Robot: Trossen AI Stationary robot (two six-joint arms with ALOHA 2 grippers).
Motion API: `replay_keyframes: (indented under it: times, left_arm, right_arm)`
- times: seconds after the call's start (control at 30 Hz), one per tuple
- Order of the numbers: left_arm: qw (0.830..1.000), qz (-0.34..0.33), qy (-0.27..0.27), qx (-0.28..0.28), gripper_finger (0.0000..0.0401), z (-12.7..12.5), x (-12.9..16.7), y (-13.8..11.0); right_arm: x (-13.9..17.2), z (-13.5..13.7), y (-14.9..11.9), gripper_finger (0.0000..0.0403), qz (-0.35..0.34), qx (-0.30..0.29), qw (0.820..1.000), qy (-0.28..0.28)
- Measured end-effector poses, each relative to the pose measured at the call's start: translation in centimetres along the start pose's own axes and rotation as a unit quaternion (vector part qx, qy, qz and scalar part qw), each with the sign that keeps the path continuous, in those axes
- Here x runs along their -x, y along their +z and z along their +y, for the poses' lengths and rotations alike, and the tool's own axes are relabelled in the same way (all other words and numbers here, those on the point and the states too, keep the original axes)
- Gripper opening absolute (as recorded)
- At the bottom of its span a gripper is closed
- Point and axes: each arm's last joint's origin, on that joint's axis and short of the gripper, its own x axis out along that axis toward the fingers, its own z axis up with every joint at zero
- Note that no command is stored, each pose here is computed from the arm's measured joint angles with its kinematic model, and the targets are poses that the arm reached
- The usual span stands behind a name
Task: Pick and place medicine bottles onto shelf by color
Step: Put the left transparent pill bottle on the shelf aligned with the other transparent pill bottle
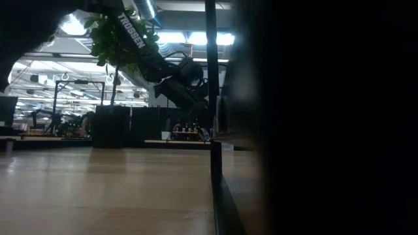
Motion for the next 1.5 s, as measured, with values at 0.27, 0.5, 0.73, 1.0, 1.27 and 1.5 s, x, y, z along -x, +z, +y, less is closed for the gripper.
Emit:
replay_keyframes:
  times: [0.27,0.5,0.73,1.0,1.27,1.5]
  left_arm:
    - [0.998,0.037,-0.010,0.057,0.0247,0.5,3.1,0.8]
    - [0.995,0.070,-0.038,0.061,0.0247,-0.6,8.5,3.5]
    - [0.993,0.077,-0.074,0.046,0.0247,-4.2,14.0,7.0]
    - [0.997,0.039,0.007,0.063,0.0247,-8.8,19.0,6.2]
    - [0.996,-0.013,0.072,0.044,0.0247,-11.7,20.3,5.1]
    - [0.996,0.002,0.075,0.039,0.0247,-12.3,19.8,4.8]
  right_arm:
    - [0.0,0.0,-0.1,0.0222,0.003,0.025,1.000,0.001]
    - [0.0,0.3,-0.5,0.0222,0.026,0.013,1.000,0.007]
    - [0.1,1.2,-0.5,0.0222,0.029,0.013,0.999,0.015]
    - [0.2,2.0,-0.3,0.0222,0.025,0.023,0.999,0.022]
    - [0.2,2.0,0.2,0.0222,-0.001,0.022,1.000,0.019]
    - [0.2,1.9,0.5,0.0222,-0.019,0.021,0.999,0.017]
